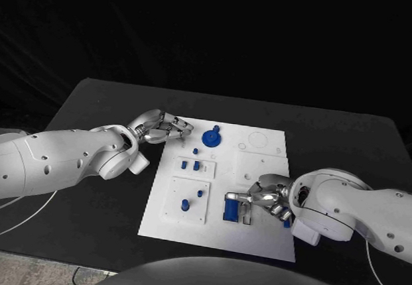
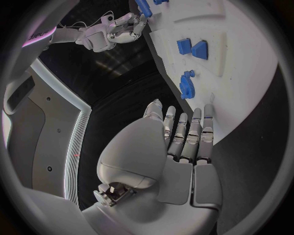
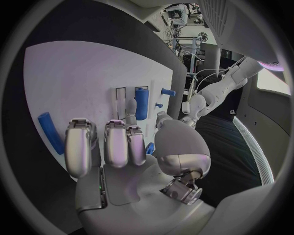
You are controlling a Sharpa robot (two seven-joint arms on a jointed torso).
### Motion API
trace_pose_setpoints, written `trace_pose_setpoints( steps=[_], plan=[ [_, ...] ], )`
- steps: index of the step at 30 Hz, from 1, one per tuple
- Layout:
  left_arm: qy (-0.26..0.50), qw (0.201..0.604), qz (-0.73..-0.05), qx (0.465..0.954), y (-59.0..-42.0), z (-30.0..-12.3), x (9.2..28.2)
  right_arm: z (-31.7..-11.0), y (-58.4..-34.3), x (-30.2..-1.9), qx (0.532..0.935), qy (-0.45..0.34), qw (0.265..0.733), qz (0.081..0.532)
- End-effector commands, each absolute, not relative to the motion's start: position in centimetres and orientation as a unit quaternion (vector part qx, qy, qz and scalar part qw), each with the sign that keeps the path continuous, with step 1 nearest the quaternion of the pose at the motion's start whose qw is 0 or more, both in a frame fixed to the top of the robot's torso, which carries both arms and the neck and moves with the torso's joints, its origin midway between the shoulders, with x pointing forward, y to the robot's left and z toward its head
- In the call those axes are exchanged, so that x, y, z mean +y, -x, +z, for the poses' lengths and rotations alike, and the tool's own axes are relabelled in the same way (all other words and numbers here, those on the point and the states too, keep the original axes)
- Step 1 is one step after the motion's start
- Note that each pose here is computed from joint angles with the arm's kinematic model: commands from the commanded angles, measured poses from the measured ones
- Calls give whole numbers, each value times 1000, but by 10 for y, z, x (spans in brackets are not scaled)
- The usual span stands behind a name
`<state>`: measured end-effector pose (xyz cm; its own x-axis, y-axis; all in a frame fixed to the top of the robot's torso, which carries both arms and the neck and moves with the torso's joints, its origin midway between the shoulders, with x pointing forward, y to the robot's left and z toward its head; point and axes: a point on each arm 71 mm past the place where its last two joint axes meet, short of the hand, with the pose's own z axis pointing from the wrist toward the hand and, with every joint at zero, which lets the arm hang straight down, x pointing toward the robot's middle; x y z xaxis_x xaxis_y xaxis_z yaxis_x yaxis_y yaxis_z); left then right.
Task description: Assemble the parts on the task board
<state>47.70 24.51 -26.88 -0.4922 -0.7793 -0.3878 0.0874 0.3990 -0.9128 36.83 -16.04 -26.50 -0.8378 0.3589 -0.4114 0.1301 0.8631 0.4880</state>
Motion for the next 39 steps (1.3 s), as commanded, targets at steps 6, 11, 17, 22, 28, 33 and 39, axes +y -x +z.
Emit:
trace_pose_setpoints(
  steps=[6,11,17,22,28,33,39],
  plan=[
    [243,433,-498,711,-476,-269,244,-260,-366,-169,920,-154,264,246],
    [244,435,-497,710,-476,-269,245,-244,-371,-181,906,-177,272,270],
    [244,436,-496,710,-476,-269,246,-225,-380,-199,894,-201,291,274],
    [244,436,-496,711,-476,-269,245,-223,-384,-219,905,-196,294,235],
    [244,435,-496,711,-476,-269,245,-228,-384,-238,922,-149,312,177],
    [245,435,-495,711,-475,-269,246,-229,-383,-249,922,-105,348,136],
    [245,434,-494,712,-475,-269,247,-228,-382,-254,915,-64,385,106]
  ],
)
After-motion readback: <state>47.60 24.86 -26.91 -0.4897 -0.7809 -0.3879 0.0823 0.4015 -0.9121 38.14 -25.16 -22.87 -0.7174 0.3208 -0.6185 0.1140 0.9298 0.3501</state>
